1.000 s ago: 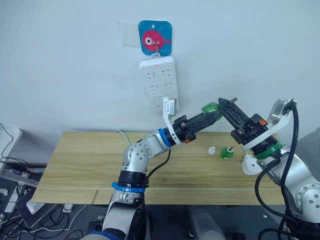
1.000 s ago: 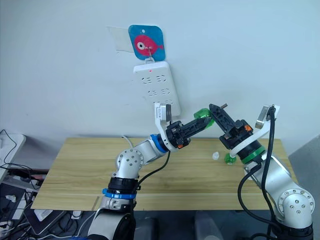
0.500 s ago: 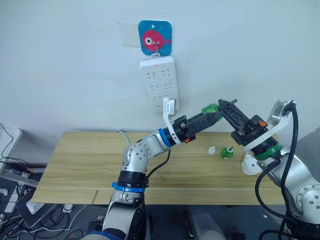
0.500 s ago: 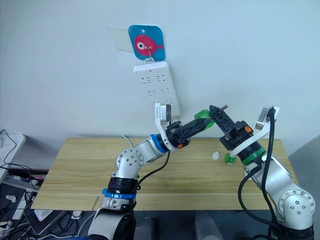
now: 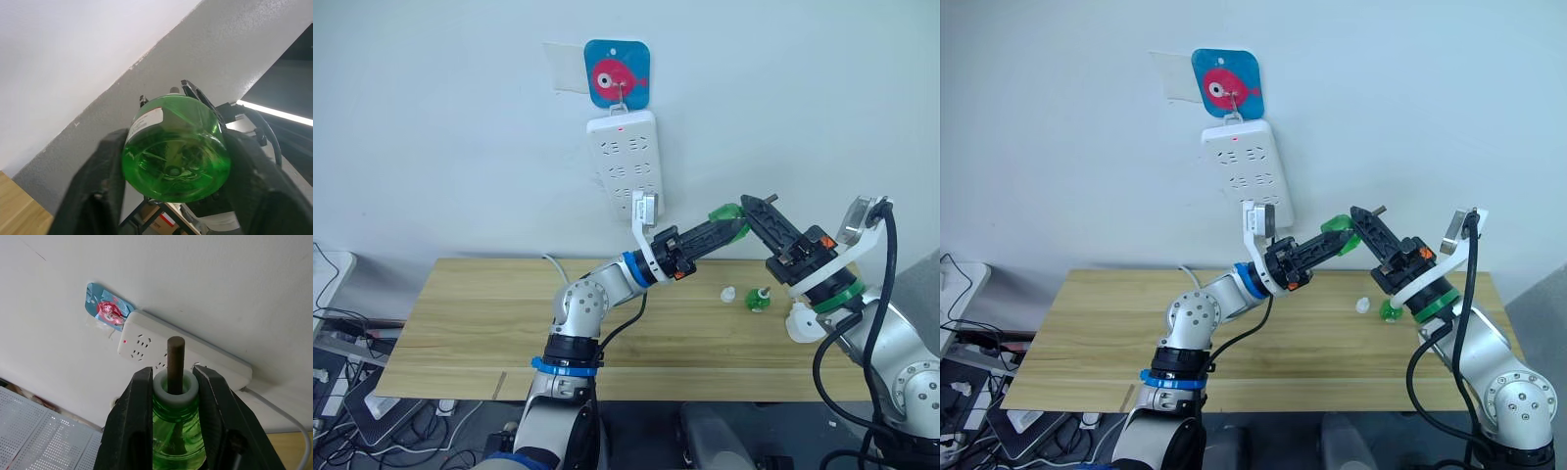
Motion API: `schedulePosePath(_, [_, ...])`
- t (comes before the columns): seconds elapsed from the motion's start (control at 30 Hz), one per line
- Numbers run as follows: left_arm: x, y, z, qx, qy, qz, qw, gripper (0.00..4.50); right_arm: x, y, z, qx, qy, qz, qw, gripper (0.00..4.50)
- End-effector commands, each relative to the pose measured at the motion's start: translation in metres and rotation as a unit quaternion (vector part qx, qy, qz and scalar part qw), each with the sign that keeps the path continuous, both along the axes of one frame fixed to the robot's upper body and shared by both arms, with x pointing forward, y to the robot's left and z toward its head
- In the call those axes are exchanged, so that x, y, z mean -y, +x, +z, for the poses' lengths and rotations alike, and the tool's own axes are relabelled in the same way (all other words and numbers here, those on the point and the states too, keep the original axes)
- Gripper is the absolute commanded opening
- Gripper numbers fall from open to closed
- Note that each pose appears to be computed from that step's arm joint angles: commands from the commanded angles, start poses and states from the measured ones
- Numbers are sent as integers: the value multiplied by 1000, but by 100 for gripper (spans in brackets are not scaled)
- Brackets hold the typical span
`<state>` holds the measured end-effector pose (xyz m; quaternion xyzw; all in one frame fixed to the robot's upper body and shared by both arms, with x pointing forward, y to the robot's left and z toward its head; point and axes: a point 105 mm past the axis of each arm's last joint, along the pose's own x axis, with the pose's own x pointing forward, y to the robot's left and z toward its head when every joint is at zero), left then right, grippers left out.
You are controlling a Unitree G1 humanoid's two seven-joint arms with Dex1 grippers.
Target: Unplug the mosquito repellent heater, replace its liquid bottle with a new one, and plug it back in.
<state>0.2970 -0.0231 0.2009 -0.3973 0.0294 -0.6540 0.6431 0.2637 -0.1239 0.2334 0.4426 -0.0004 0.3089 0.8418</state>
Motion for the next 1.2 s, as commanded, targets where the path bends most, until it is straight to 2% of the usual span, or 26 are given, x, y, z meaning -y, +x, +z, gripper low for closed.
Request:
schedulePosePath(0.03, [1, -7, 12, 20, -18, -7, 1000, 230, -4, -7, 9, 26, 3, 9, 1000, 87])
schedulePosePath(0.23, [1, -4, 11, 21, -10, -3, 1000, 230, -7, -7, 5, 19, -11, 12, 1000, 87])
schedulePosePath(0.53, [-11, 2, 8, 30, 7, -13, 999, 230, 5, -30, -11, -18, -80, 64, 995, 396])
schedulePosePath(0.57, [-13, 2, 7, 34, 13, -19, 999, 230, 12, -35, -18, -33, -106, 76, 991, 435])
schedulePosePath(0.6, [-15, 1, 6, 39, 20, -26, 999, 230, 19, -41, -27, -51, -140, 88, 985, 448])
schedulePosePath(0.7, [-21, 1, 4, 51, 34, -43, 997, 230, 42, -52, -51, -103, -243, 115, 958, 448])
schedulePosePath(0.83, [-24, -3, 1, 72, 55, -67, 994, 230, 75, -48, -70, -152, -341, 109, 921, 448])
schedulePosePath(0.87, [-25, -4, -1, 74, 59, -74, 993, 230, 88, -44, -77, -170, -378, 99, 904, 448])
schedulePosePath(0.97, [-30, -5, -5, 86, 75, -92, 989, 230, 142, -25, -106, -237, -510, 43, 826, 448])
schedulePosePath(1.0, [-30, -4, -7, 90, 79, -91, 989, 230, 151, -21, -112, -250, -525, 36, 813, 448])
schedulePosePath(1.2, [-27, -10, -9, 94, 77, -89, 989, 230, 186, -2, -143, -336, -532, -11, 777, 448])
